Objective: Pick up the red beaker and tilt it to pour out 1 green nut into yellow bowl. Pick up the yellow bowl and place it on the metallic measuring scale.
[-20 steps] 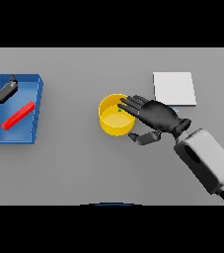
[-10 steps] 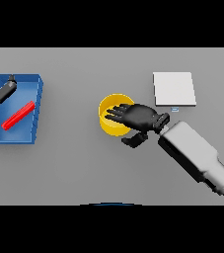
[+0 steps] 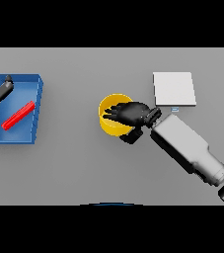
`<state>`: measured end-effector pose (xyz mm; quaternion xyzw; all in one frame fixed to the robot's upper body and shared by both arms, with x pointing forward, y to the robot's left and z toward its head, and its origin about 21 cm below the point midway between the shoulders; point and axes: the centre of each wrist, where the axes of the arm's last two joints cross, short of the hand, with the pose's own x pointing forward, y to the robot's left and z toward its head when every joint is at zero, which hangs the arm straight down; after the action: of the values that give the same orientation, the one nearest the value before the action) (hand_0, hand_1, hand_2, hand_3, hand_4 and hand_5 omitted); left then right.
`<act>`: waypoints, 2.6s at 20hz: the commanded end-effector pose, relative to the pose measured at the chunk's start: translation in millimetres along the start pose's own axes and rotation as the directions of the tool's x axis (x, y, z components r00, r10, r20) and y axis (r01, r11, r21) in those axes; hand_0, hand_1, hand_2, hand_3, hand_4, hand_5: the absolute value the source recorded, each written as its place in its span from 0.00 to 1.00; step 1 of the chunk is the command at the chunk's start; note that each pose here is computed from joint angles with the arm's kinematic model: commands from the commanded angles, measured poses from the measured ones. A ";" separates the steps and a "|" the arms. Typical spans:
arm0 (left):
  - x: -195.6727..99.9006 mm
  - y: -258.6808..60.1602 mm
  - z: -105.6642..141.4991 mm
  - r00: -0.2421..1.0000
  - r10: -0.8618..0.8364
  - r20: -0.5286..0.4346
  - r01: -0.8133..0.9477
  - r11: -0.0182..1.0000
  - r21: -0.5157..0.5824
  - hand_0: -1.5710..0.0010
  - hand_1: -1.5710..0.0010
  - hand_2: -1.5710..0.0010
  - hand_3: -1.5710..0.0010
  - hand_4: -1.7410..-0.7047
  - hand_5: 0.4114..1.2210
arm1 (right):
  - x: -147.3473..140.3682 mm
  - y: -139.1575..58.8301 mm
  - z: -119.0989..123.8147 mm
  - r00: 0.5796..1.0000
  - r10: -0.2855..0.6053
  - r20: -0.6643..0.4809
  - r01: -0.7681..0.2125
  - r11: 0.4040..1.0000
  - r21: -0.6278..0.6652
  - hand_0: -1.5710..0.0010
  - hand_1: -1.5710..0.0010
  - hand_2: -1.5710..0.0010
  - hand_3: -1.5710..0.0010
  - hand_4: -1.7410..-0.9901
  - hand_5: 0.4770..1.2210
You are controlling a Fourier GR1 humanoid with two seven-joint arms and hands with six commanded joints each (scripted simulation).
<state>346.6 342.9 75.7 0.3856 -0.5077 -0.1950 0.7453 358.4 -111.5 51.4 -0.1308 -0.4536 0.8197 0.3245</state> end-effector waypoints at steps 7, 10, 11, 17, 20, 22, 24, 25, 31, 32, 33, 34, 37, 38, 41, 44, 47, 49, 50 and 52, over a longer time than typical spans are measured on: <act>-1.3 1.4 -1.6 1.000 -0.005 -0.012 0.005 1.000 0.005 1.00 1.00 1.00 1.00 0.95 0.36 | 2.5 0.8 -5.0 0.998 -0.046 -0.051 0.049 0.997 0.065 0.90 0.91 0.91 0.88 0.56 0.49; 0.4 0.8 -0.5 1.000 -0.004 0.005 0.004 1.000 0.007 1.00 1.00 1.00 1.00 0.95 0.36 | -1.3 -0.5 -2.3 0.998 -0.052 -0.024 0.053 0.996 0.064 0.46 0.47 0.49 0.75 0.37 0.74; 0.6 2.1 1.0 1.000 -0.010 0.000 0.010 1.000 0.003 1.00 1.00 1.00 1.00 0.95 0.36 | -2.1 0.8 -3.3 0.998 -0.056 -0.020 0.058 0.996 0.074 0.37 0.37 0.39 0.65 0.30 0.79; 0.0 2.4 1.7 1.000 -0.025 0.007 0.025 1.000 0.005 1.00 1.00 1.00 1.00 0.96 0.34 | -4.3 -2.6 1.0 0.998 -0.060 -0.009 0.061 0.993 0.097 0.10 0.10 0.20 0.19 0.08 0.94; 1.2 2.4 1.7 1.000 -0.025 0.010 0.025 1.000 0.008 1.00 1.00 1.00 1.00 0.97 0.34 | -0.5 -2.0 1.1 0.997 -0.073 -0.025 0.074 0.994 0.083 0.05 0.05 0.18 0.12 0.04 0.97; 0.3 2.8 1.2 1.000 -0.029 0.005 0.029 1.000 0.006 1.00 1.00 1.00 1.00 0.97 0.34 | -4.4 -0.8 7.1 0.997 -0.074 -0.001 0.074 0.995 0.074 0.03 0.03 0.17 0.11 0.03 0.98; 1.2 4.3 0.1 1.000 -0.026 0.003 0.026 1.000 0.004 1.00 1.00 1.00 1.00 0.98 0.34 | -4.8 -9.4 8.3 0.998 -0.054 -0.011 0.055 0.997 0.051 0.02 0.02 0.15 0.12 0.02 0.99; 1.5 3.8 -0.3 1.000 -0.027 0.005 0.027 1.000 0.005 1.00 1.00 1.00 1.00 0.98 0.34 | -3.0 -16.1 13.5 0.998 -0.056 0.005 0.056 0.997 0.048 0.02 0.02 0.14 0.15 0.01 0.99; 4.7 4.5 -1.2 1.000 -0.024 0.018 0.024 1.000 0.012 1.00 1.00 1.00 1.00 0.97 0.35 | -7.5 -42.8 39.5 0.997 -0.048 -0.056 0.047 0.999 -0.016 0.00 0.00 0.10 0.20 0.00 1.00; 1.5 6.0 -0.9 1.000 -0.025 0.015 0.024 1.000 0.011 1.00 1.00 1.00 1.00 0.97 0.35 | -9.2 -46.8 44.9 0.996 -0.041 -0.081 0.039 0.999 -0.033 0.00 0.00 0.10 0.19 0.00 1.00; -1.0 6.3 -0.9 0.999 -0.030 0.017 0.030 1.000 0.010 1.00 1.00 1.00 1.00 0.97 0.35 | -12.0 -48.0 49.6 0.995 -0.046 -0.086 0.042 0.998 -0.044 0.00 0.00 0.09 0.20 0.00 1.00; 2.6 6.1 -0.6 0.999 -0.025 0.021 0.024 1.000 0.010 1.00 1.00 1.00 1.00 0.97 0.35 | -15.6 -48.2 53.8 0.995 -0.052 -0.089 0.048 0.997 -0.054 0.00 0.00 0.09 0.19 0.00 1.00; -0.2 5.6 -1.0 1.000 -0.025 0.014 0.025 1.000 0.004 1.00 1.00 1.00 1.00 0.96 0.36 | -28.7 -48.3 67.6 0.990 -0.085 -0.115 0.076 0.994 -0.079 0.00 0.00 0.07 0.14 0.00 1.00; 0.2 6.4 -0.6 0.999 -0.031 0.011 0.031 1.000 0.007 1.00 1.00 1.00 1.00 0.97 0.36 | -33.6 -50.3 72.3 0.985 -0.094 -0.144 0.082 0.993 -0.086 0.00 0.00 0.06 0.17 0.00 1.00; 3.6 9.9 -0.5 0.999 -0.030 0.015 0.029 0.999 0.014 1.00 1.00 1.00 1.00 0.96 0.37 | -55.2 -52.2 83.8 0.973 -0.104 -0.204 0.076 0.987 -0.140 0.00 0.00 0.04 0.21 0.00 1.00; 3.1 7.4 1.7 1.000 -0.027 0.015 0.027 1.000 0.016 1.00 1.00 1.00 1.00 0.96 0.37 | -78.3 -49.1 95.4 0.954 -0.126 -0.271 0.076 0.980 -0.185 0.00 0.00 0.02 0.23 0.00 1.00; 4.7 6.5 3.6 1.000 -0.025 0.010 0.025 1.000 0.006 1.00 1.00 1.00 1.00 0.97 0.35 | -101.0 -46.7 102.1 0.937 -0.156 -0.311 0.091 0.972 -0.215 0.00 0.00 0.04 0.25 0.00 1.00; 6.1 7.6 2.7 1.000 -0.028 0.003 0.028 1.000 0.013 1.00 1.00 1.00 1.00 0.97 0.35 | -114.4 -40.5 102.0 0.921 -0.194 -0.339 0.118 0.965 -0.233 0.00 0.00 0.04 0.25 0.00 1.00; 4.9 7.3 2.8 1.000 -0.024 -0.008 0.024 1.000 0.016 1.00 1.00 1.00 1.00 0.98 0.35 | -122.2 -36.1 104.7 0.915 -0.199 -0.351 0.120 0.965 -0.234 0.00 0.00 0.04 0.25 0.00 1.00; 2.7 9.7 3.4 1.000 -0.028 0.004 0.028 1.000 0.014 1.00 1.00 1.00 1.00 0.98 0.34 | -132.7 -23.6 104.2 0.899 -0.203 -0.389 0.118 0.965 -0.233 0.00 0.00 0.06 0.22 0.00 1.00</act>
<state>343.5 345.8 85.2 0.3969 -0.5054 -0.2031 0.7388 415.3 -257.8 117.5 -0.2955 -0.4641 0.6935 0.4652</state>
